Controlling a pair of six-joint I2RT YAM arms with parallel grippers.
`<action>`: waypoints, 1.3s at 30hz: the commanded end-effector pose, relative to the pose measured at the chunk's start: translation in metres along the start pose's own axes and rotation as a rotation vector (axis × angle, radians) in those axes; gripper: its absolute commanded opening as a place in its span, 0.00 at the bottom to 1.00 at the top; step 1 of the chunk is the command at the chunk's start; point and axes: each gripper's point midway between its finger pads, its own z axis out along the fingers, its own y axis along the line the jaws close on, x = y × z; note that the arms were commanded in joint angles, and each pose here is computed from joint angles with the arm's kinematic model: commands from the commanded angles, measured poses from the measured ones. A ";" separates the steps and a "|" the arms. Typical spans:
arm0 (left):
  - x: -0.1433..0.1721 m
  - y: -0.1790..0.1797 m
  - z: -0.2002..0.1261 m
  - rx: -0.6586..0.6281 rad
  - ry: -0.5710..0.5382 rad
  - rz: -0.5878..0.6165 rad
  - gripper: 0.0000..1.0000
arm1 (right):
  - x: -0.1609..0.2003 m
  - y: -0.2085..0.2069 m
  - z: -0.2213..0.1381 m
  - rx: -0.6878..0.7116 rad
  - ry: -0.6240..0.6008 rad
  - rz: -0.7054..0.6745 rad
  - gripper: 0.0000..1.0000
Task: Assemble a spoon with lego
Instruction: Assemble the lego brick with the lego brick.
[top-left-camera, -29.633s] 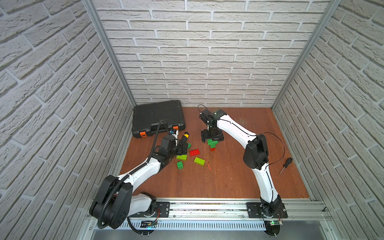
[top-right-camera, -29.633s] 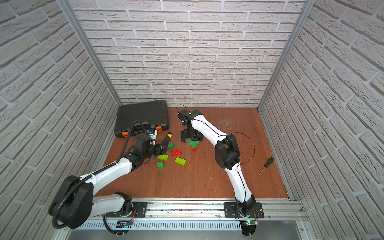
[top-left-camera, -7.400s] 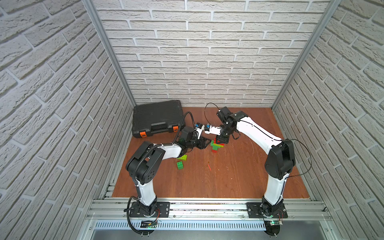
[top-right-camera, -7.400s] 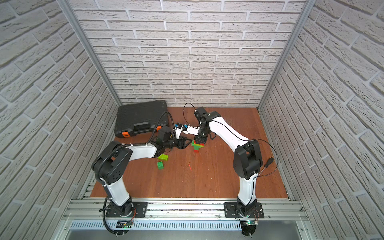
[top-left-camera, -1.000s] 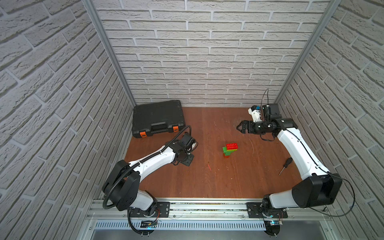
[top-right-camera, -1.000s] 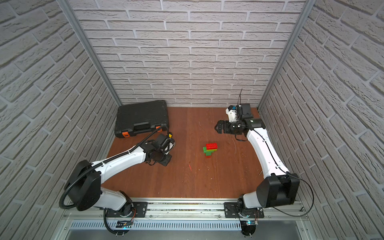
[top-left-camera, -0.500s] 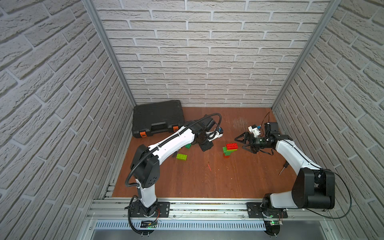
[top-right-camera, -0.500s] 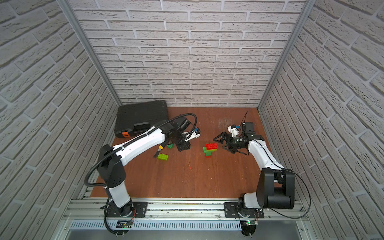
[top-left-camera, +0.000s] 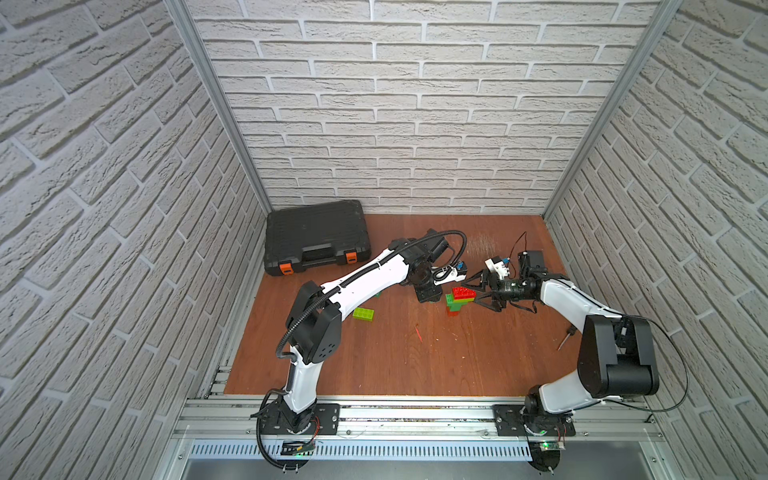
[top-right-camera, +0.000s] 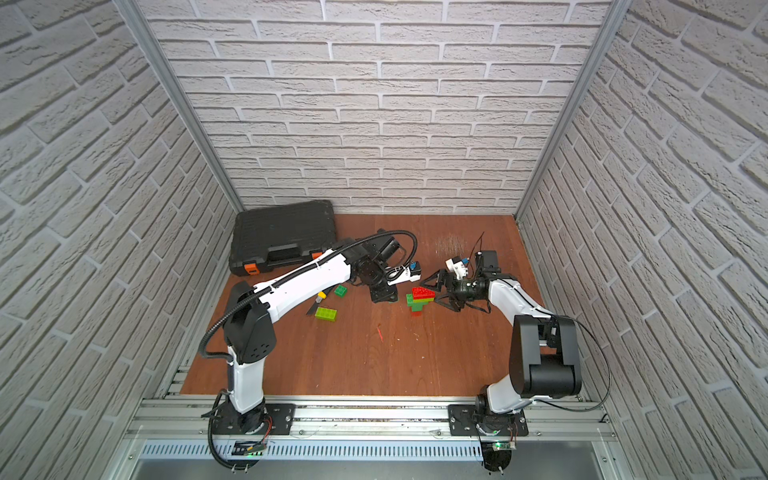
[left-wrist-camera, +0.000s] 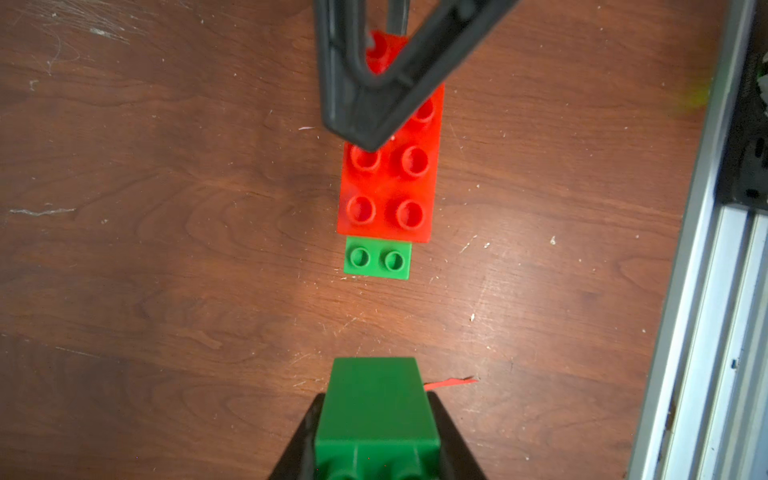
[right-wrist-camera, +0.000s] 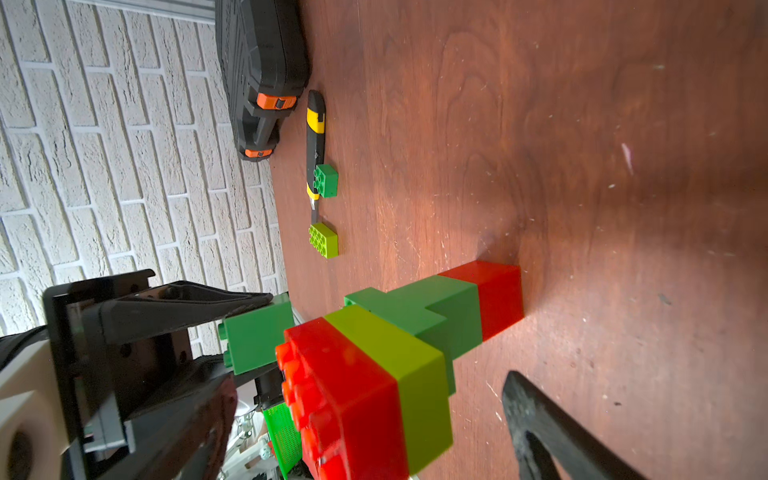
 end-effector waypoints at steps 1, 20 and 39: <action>-0.011 -0.002 0.004 0.018 -0.027 0.032 0.13 | 0.001 0.012 0.003 -0.044 0.008 -0.038 0.98; -0.035 0.005 0.014 0.020 -0.072 0.030 0.14 | 0.007 0.009 0.004 -0.043 0.033 -0.036 0.81; -0.035 -0.003 0.030 0.057 -0.016 0.047 0.14 | 0.009 -0.001 0.009 -0.024 0.055 -0.016 0.68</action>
